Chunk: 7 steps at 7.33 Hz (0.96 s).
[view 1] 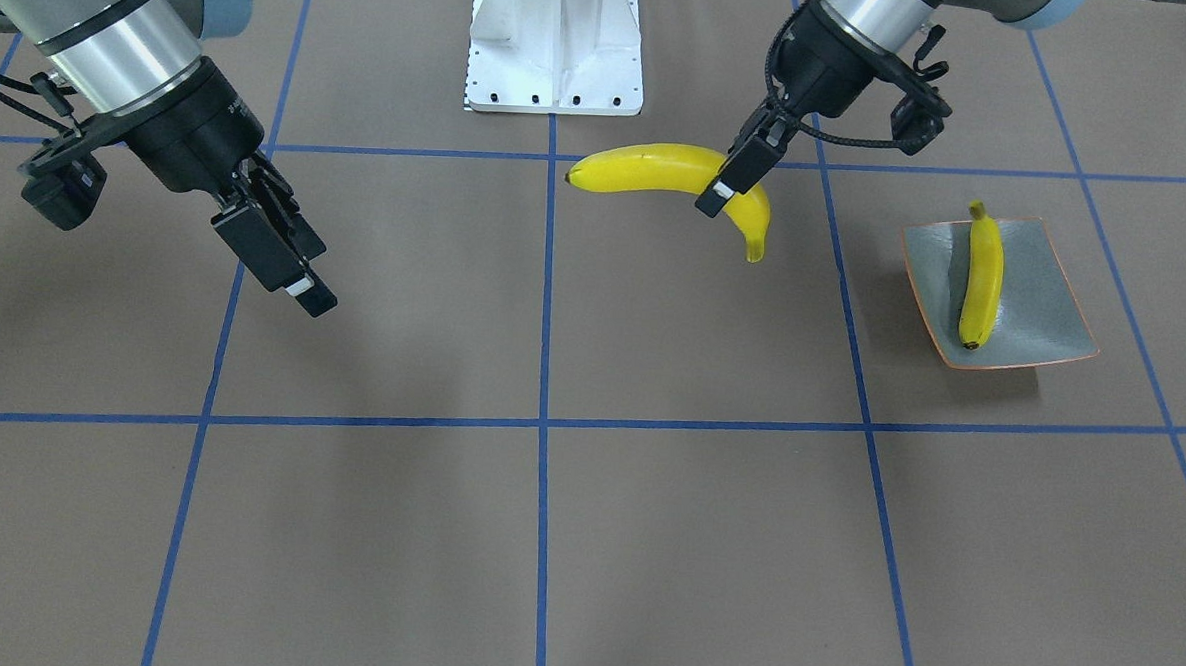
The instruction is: Transfer all bananas from basket to plate
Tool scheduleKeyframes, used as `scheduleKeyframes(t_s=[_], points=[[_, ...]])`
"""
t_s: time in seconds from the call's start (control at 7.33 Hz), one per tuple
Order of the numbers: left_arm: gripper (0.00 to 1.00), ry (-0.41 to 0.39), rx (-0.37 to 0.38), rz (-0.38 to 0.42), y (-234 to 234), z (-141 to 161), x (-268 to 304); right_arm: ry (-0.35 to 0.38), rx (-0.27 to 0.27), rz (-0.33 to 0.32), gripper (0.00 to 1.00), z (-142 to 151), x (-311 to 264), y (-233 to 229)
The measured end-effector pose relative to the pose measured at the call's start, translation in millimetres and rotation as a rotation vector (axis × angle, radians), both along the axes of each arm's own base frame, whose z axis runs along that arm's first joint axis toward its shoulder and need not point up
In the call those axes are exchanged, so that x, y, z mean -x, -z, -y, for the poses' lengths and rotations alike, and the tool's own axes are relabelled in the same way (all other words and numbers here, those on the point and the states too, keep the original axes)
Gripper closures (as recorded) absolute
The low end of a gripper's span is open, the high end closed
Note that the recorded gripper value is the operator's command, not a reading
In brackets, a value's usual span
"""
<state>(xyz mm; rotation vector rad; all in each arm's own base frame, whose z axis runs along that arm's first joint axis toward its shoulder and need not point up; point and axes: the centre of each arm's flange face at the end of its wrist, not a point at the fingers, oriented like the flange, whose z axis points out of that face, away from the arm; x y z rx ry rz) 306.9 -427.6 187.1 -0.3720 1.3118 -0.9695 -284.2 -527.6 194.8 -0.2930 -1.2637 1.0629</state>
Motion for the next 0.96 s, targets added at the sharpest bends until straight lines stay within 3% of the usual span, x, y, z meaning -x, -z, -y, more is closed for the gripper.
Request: scheduleKeyframes(t_s=[0.55, 0.96], points=[[1.0, -0.237, -0.296, 0.19, -123, 2, 121, 0.133, -0.275, -0.251, 0.0, 7, -39, -90], [1.0, -0.354, -0.508, 0.324, -222, 19, 189, 0.185, -0.351, -0.345, 0.0, 9, -64, -130]])
